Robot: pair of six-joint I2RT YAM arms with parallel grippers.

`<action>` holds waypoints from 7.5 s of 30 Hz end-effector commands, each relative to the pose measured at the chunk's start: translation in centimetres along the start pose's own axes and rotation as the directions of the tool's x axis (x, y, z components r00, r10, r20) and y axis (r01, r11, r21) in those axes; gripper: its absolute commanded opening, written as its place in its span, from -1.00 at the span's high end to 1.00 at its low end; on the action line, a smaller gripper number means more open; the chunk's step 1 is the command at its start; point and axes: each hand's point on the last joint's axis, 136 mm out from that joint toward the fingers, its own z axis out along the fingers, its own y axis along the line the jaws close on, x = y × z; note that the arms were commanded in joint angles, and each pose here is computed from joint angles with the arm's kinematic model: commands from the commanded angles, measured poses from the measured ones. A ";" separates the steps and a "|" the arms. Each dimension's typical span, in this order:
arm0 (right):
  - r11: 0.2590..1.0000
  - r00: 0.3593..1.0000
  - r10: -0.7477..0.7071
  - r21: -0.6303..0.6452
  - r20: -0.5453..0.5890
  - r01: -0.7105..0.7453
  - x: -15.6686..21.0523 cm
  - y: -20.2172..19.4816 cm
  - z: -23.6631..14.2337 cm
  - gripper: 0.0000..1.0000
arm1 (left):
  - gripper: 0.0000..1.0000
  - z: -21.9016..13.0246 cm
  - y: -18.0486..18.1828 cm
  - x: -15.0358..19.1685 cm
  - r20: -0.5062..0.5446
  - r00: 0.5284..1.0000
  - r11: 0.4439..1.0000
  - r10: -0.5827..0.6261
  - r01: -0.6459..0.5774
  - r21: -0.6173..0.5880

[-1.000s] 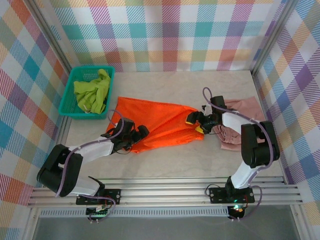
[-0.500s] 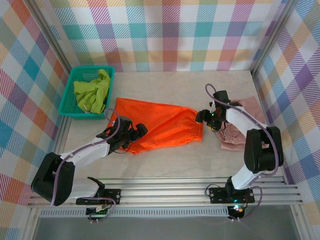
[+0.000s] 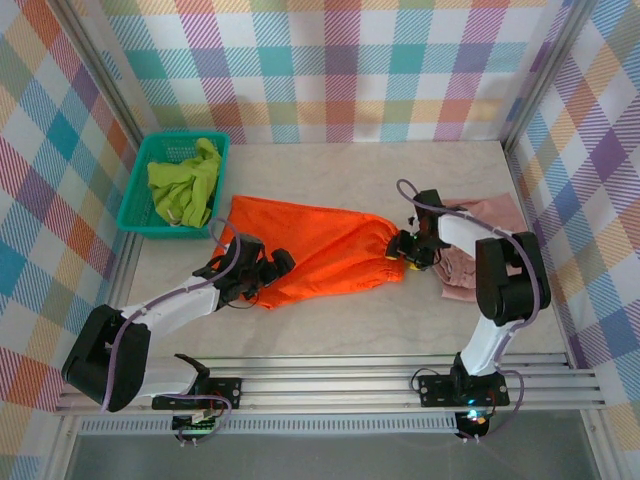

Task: Fold and stack the shorts

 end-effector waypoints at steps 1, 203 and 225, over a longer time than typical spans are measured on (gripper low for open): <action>0.999 0.999 -0.039 -0.006 0.005 0.039 -0.5 1.2 0.2 -0.15 | -1.00 0.0 0.7 0.1 -0.001 1.000 1.000 0.000 0.000 -0.015; 0.778 0.972 0.112 -0.626 0.207 0.044 -14.1 16.8 -8.1 -0.96 | -1.00 0.7 -15.0 5.5 -0.128 0.988 0.939 0.086 -0.037 0.342; 0.792 0.965 0.262 -0.572 0.008 -0.211 4.6 5.9 -3.5 -0.99 | -1.00 8.2 -13.4 -2.0 -0.094 0.995 0.972 0.012 0.011 0.233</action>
